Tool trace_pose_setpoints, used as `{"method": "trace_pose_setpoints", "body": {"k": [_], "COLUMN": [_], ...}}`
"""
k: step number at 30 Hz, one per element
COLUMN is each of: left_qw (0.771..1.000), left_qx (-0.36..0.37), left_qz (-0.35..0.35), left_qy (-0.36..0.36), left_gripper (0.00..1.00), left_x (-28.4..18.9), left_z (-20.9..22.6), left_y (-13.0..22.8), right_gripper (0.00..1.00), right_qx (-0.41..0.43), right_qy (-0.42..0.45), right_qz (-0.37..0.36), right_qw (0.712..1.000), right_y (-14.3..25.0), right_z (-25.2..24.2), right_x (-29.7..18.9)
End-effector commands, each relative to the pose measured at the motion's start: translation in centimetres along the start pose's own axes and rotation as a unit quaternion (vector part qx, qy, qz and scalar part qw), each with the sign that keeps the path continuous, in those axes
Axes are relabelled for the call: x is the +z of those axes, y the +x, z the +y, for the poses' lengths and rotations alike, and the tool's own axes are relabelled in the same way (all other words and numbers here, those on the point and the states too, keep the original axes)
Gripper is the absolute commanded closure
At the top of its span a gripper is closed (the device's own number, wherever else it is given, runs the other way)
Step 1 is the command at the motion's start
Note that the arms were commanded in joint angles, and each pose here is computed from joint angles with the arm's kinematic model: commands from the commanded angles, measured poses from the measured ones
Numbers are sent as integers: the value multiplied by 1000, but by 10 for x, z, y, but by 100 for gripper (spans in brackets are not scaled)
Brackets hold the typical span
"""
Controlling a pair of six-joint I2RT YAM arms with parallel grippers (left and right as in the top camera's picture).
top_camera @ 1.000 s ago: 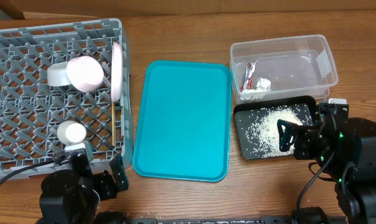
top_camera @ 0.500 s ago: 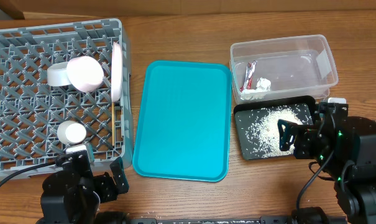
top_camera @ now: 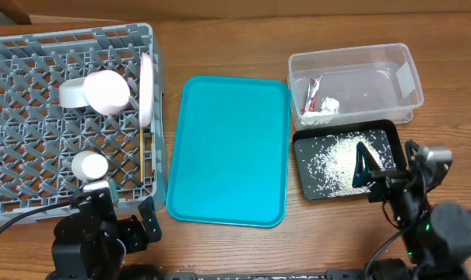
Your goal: Sort waste into correct bins and load items into the dishwasher
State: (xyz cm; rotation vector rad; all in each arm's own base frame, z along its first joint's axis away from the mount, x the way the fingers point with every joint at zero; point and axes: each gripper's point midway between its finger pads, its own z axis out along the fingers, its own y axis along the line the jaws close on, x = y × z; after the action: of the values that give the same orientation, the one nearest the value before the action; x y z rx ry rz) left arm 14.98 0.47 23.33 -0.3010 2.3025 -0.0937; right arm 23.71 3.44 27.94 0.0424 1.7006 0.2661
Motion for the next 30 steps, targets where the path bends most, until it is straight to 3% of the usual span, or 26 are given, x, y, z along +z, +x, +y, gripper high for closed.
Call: {"method": "trace_pose_setpoints", "body": {"k": [1, 5, 9, 14, 18, 30], "left_qw": [1000, 1000, 1000, 1000, 1000, 1000], "left_qx": [2, 2, 2, 2, 2, 2], "left_qz": [-3, -2, -3, -3, -2, -3], "left_qy": [-4, -4, -4, -4, -4, -4], "left_gripper": [0, 0, 0, 0, 0, 0], "left_x": [0, 0, 0, 0, 0, 0], "left_z": [2, 2, 2, 2, 2, 2], "left_y": [0, 0, 0, 0, 0, 0], "right_gripper": [0, 0, 0, 0, 0, 0], "right_qx": [-5, -11, -13, -16, -29, -29], "right_qy": [-19, -59, -61, -35, -22, -23], "right_qz": [-57, -131, -156, -121, -46, -50], "right_qw": [998, 990, 986, 992, 998, 998], "right_y": [14, 28, 46, 70, 106, 104], "right_z": [0, 6, 1, -13, -21, -21], "right_x": [2, 4, 4, 14, 20, 20]}}
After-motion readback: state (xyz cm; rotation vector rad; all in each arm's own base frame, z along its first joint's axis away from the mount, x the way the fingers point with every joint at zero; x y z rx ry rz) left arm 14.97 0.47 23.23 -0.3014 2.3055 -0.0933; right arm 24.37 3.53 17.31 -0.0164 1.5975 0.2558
